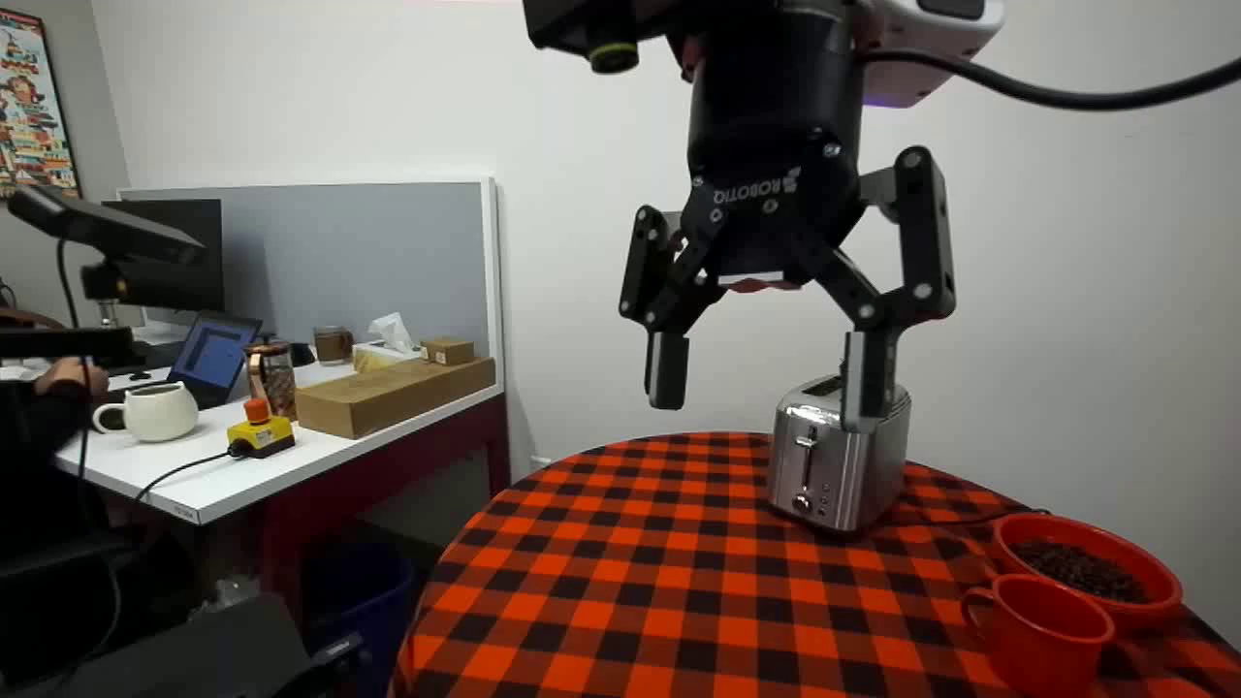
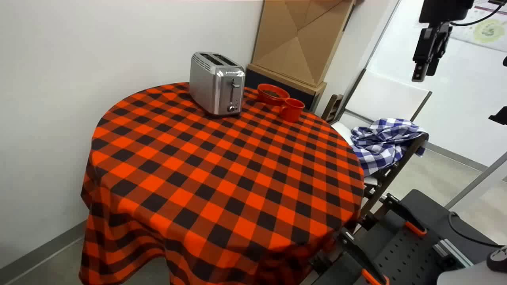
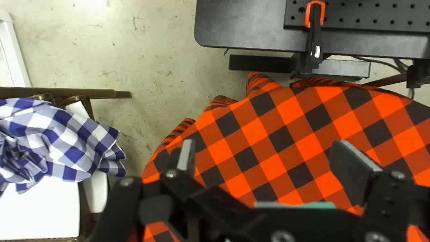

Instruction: Push down the toaster lever

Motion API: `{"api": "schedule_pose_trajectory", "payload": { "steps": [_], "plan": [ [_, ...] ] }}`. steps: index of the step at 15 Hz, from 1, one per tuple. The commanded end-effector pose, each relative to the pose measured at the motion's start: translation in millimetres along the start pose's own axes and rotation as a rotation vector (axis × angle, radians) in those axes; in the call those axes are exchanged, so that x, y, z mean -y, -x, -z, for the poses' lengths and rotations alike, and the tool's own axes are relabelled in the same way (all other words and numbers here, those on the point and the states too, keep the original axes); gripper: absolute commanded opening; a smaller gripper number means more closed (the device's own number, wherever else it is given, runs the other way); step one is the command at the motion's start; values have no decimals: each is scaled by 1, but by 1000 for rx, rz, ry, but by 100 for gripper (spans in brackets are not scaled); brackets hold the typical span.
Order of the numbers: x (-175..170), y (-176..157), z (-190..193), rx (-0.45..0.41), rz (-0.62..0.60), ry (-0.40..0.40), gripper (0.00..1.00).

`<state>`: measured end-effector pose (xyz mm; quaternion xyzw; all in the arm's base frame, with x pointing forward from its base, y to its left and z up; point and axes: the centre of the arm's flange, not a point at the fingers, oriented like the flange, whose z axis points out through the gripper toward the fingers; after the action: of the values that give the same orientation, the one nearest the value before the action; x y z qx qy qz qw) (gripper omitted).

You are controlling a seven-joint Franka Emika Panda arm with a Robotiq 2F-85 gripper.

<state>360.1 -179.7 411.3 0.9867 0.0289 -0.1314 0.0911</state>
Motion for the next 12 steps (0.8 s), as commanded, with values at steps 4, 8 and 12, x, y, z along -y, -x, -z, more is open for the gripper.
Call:
{"api": "schedule_pose_trajectory", "payload": {
  "steps": [4,8,12],
  "plan": [
    [-13,-31,-2,-15,-3,17,100],
    [-25,-87,-2,-70,7,55,100],
    [-29,-146,-4,-125,27,74,100]
  ]
}}
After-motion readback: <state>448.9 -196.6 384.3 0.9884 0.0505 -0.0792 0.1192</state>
